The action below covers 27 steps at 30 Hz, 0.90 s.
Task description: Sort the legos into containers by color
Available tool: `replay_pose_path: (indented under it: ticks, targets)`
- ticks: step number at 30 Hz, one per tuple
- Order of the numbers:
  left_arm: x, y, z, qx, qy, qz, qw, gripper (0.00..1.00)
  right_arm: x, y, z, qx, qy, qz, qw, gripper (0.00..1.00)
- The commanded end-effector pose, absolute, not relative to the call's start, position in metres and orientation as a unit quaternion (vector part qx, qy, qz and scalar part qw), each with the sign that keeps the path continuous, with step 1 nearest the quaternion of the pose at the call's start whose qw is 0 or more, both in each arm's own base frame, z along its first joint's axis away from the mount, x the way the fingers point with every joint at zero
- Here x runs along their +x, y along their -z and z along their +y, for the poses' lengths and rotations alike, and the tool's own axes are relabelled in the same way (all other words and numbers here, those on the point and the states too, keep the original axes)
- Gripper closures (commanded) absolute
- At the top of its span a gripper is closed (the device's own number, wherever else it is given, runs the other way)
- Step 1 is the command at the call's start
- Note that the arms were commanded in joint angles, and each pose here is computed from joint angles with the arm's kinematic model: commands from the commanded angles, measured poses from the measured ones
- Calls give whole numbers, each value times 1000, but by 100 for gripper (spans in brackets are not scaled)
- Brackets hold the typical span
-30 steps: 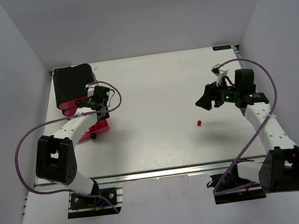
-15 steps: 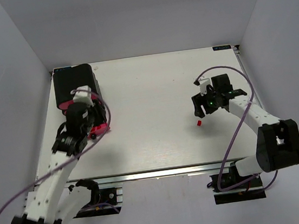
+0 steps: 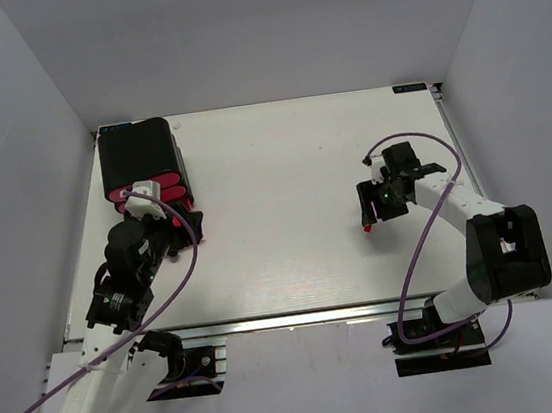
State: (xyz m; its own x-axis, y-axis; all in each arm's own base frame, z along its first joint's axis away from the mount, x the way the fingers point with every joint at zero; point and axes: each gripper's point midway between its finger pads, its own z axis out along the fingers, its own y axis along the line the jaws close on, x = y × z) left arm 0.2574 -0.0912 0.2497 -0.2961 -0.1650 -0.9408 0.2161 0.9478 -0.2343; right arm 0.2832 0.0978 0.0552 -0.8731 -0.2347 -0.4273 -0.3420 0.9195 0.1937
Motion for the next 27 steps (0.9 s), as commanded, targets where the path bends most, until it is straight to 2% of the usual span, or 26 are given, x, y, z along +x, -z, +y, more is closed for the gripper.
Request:
replay_pose_path:
  ticks: [1,4,9,24,25,27]
  targets:
    - [255,-261,-92,18,171,774,610,19,295,-59,99,-68,-119,966,218,34]
    - [253,-263,-92,19,173,771,613,19,296,-51,100,-46,-102,970,215,28]
    - [253,-265,-91,20,173,769,616,19,295,-32,104,-21,-90,977,192,28]
    - [253,-268,-89,17,168,765,622,19,290,-7,107,-40,-27,983,175,53]
    - [253,-268,-88,16,168,765,622,18,289,-7,107,-43,-26,983,175,59]
    - [253,-268,-88,15,168,765,622,19,288,-6,107,-46,-22,984,173,62]
